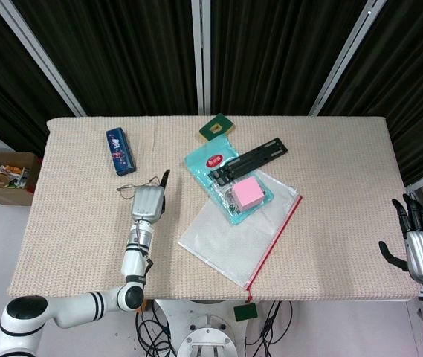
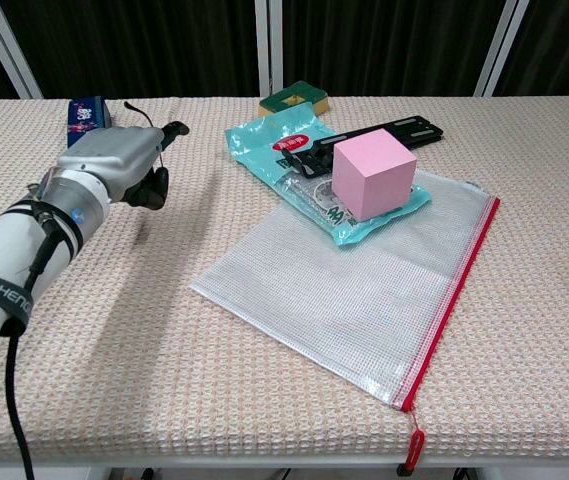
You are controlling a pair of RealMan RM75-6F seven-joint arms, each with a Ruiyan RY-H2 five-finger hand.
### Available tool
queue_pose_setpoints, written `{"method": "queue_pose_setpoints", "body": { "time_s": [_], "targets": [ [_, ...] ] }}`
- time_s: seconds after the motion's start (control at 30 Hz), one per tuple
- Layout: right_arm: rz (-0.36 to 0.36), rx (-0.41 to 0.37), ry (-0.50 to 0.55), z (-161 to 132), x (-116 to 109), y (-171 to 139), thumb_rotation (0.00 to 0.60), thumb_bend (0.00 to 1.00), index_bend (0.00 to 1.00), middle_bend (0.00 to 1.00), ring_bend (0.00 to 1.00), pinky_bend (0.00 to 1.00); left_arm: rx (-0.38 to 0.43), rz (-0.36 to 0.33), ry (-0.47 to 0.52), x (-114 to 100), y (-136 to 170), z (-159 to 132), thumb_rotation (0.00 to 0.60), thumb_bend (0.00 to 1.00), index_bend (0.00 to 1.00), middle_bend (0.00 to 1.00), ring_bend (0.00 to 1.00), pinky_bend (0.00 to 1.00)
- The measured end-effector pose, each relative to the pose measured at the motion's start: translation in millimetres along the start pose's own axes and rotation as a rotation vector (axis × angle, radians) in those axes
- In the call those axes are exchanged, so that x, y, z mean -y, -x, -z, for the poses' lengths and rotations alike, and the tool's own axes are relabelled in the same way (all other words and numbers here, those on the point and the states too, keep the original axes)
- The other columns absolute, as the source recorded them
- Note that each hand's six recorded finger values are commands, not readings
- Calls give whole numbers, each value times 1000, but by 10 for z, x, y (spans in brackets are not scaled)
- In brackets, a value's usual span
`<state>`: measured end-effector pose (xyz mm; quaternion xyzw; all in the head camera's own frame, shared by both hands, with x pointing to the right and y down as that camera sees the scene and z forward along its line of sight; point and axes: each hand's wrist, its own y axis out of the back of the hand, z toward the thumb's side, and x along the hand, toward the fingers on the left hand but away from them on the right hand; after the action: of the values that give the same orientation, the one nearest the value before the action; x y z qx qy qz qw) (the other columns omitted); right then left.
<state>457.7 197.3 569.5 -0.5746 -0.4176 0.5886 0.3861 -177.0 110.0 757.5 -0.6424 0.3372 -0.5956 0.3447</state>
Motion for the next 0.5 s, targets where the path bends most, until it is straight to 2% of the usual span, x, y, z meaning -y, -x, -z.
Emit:
{"method": "queue_pose_setpoints", "body": {
  "time_s": [0.5],
  "targets": [
    [-39, -21, -9, -98, 120, 13, 600, 338, 0, 0, 0, 0, -108, 45, 4, 99, 144, 471, 600, 742, 0, 1000, 986, 987]
  ]
}}
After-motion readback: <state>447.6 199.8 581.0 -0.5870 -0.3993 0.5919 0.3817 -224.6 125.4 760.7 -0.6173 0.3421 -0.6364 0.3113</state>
